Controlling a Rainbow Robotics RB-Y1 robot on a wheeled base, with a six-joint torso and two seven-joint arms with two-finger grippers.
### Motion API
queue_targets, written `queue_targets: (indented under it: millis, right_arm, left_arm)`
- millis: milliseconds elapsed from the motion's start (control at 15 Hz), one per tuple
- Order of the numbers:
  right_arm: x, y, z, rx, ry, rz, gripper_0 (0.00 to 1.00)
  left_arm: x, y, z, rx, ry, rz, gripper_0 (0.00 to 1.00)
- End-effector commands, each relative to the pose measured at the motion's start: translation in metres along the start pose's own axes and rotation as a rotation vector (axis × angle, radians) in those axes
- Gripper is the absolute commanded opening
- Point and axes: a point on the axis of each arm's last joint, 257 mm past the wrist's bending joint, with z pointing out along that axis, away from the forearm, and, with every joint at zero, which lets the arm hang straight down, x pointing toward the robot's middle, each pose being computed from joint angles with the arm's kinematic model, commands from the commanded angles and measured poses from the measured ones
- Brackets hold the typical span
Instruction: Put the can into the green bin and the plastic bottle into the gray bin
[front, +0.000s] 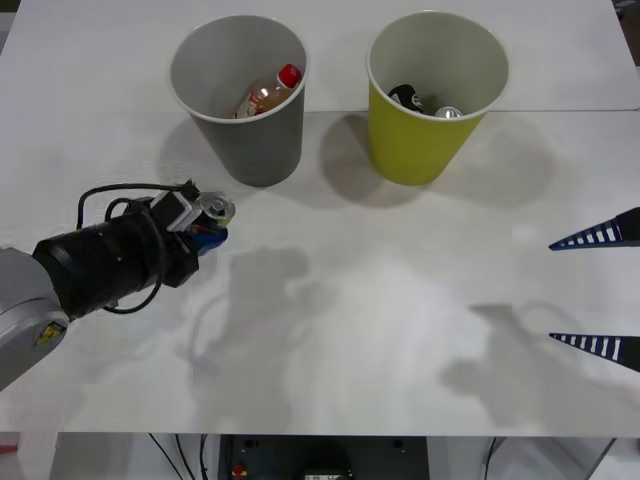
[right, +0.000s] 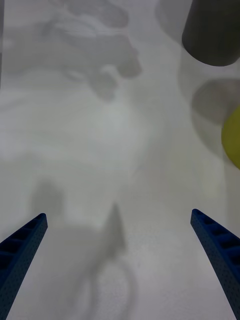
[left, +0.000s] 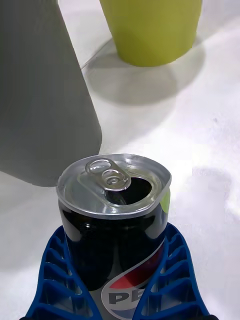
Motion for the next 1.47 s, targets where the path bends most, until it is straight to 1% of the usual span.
queue_targets:
  millis: [67, 200, 267, 333, 400, 467, 600, 733, 867, 1067, 1133, 1267, 1467]
  right_arm:
    - [0.000, 0.000, 0.000, 0.000, 0.000, 0.000, 1.00]
    - [0.000, 0.000, 0.000, 0.000, 0.000, 0.000, 1.00]
    - [0.000, 0.000, 0.000, 0.000, 0.000, 0.000, 1.00]
    - [0.000, 0.000, 0.000, 0.000, 0.000, 0.000, 1.00]
    - [0.000, 0.000, 0.000, 0.000, 0.000, 0.000, 1.00]
    - [0.000, 0.000, 0.000, 0.000, 0.000, 0.000, 1.00]
    - [0.000, 0.000, 0.000, 0.000, 0.000, 0.000, 1.00]
    - [0.000, 0.000, 0.000, 0.000, 0.000, 0.000, 1.00]
    - [0.000, 0.000, 0.000, 0.000, 0.000, 0.000, 1.00]
    - [0.000, 0.000, 0.000, 0.000, 0.000, 0.000, 1.00]
    - [0.000, 0.000, 0.000, 0.000, 0.000, 0.000, 1.00]
    - [0.000, 0.000, 0.000, 0.000, 0.000, 0.000, 1.00]
    - [0.000, 0.000, 0.000, 0.000, 0.000, 0.000, 1.00]
  left_arm:
    - [-0.005, 0.017, -0.019, -0.002, 0.097, 0.030, 0.00]
    - [-0.017, 0.025, -0.028, -0.009, 0.124, 0.012, 0.00]
    - [-0.024, 0.026, -0.033, -0.008, 0.131, 0.001, 0.00]
    - [-0.031, 0.023, -0.038, 0.001, 0.140, -0.001, 0.00]
    - [-0.035, 0.019, -0.042, 0.009, 0.150, -0.004, 0.00]
    - [-0.043, 0.011, -0.045, 0.026, 0.149, -0.002, 0.00]
    - [-0.063, -0.007, -0.050, 0.069, 0.148, 0.030, 0.00]
    - [-0.086, -0.021, -0.050, 0.115, 0.155, 0.024, 0.00]
    - [-0.103, -0.025, -0.047, 0.138, 0.157, 0.040, 0.00]
    - [-0.128, -0.026, -0.039, 0.172, 0.157, 0.039, 0.00]
    - [-0.141, -0.026, -0.035, 0.181, 0.143, 0.036, 0.00]
    - [-0.175, -0.020, -0.026, 0.191, 0.091, 0.037, 0.00]
    - [-0.229, -0.018, -0.012, 0.231, 0.017, 0.025, 0.00]
